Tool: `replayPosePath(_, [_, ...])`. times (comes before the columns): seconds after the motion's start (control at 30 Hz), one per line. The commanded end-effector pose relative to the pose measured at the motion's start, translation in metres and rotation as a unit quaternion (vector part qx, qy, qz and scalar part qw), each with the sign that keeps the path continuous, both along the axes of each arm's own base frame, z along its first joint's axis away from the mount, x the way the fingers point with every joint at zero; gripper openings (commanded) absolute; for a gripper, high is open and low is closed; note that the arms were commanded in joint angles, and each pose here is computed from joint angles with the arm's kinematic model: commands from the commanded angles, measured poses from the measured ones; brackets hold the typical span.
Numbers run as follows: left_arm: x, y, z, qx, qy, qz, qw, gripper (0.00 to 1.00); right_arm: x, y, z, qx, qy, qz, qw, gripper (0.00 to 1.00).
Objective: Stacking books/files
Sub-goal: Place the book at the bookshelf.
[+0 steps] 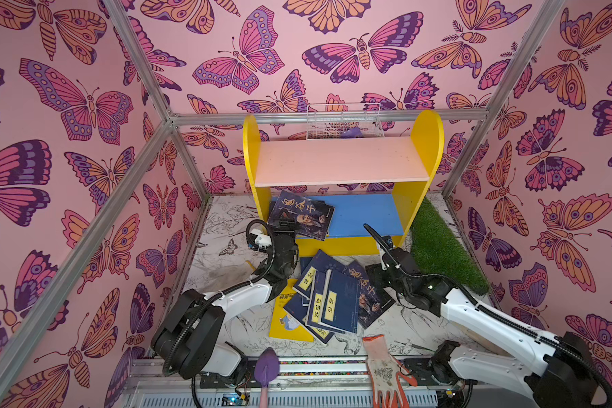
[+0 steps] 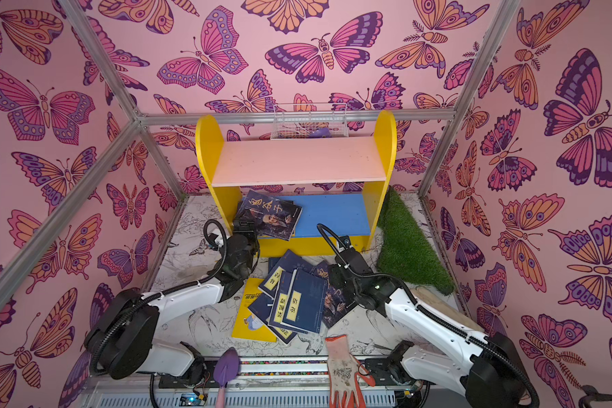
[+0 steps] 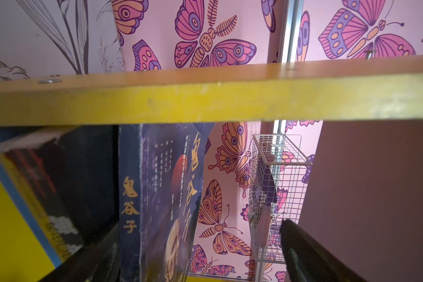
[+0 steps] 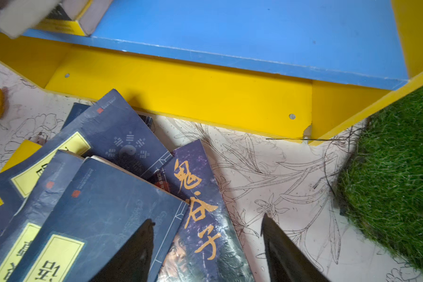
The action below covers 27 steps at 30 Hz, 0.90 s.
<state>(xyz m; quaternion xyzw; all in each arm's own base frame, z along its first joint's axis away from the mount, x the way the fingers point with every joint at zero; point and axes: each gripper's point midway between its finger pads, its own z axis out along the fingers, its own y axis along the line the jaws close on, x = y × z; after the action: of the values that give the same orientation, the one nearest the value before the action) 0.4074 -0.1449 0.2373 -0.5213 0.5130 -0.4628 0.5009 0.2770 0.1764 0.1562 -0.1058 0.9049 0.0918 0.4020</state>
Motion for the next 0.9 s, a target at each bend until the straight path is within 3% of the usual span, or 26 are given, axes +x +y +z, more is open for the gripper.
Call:
replayPosePath(0.0, [-0.006, 0.008, -0.003, 0.007, 0.031, 0.011, 0.999, 0.99, 0.001, 0.023, 0.015, 0.018, 0.008, 0.043, 0.999, 0.71])
replayPosePath(0.2, [-0.026, 0.020, -0.008, 0.031, 0.062, 0.010, 0.998, 0.99, 0.008, 0.070, 0.029, 0.014, 0.009, 0.121, 0.993, 0.71])
replayPosePath(0.27, [-0.037, 0.026, 0.007, 0.048, 0.055, 0.002, 0.997, 0.99, 0.012, 0.083, 0.034, 0.019, 0.012, 0.134, 0.991, 0.71])
replayPosePath(0.43, [-0.073, 0.051, 0.004, 0.139, 0.114, -0.001, 0.984, 0.99, 0.047, 0.103, 0.055, 0.050, 0.001, 0.092, 0.995, 0.73])
replayPosePath(0.57, [-0.104, 0.076, -0.018, 0.178, 0.176, 0.006, 0.968, 0.99, 0.071, 0.116, 0.065, 0.115, 0.029, 0.067, 0.991, 0.73])
replayPosePath(0.67, [-0.128, 0.091, -0.040, 0.157, 0.208, 0.015, 0.965, 0.99, 0.087, 0.121, 0.070, 0.169, 0.040, 0.038, 0.984, 0.73])
replayPosePath(0.77, [-0.144, 0.103, -0.062, 0.162, 0.240, 0.019, 0.957, 0.99, 0.107, 0.124, 0.062, 0.250, 0.067, -0.005, 0.966, 0.72])
replayPosePath(0.87, [-0.152, 0.111, -0.075, 0.198, 0.288, 0.014, 0.937, 0.99, 0.121, 0.128, 0.062, 0.345, 0.081, -0.021, 0.935, 0.70])
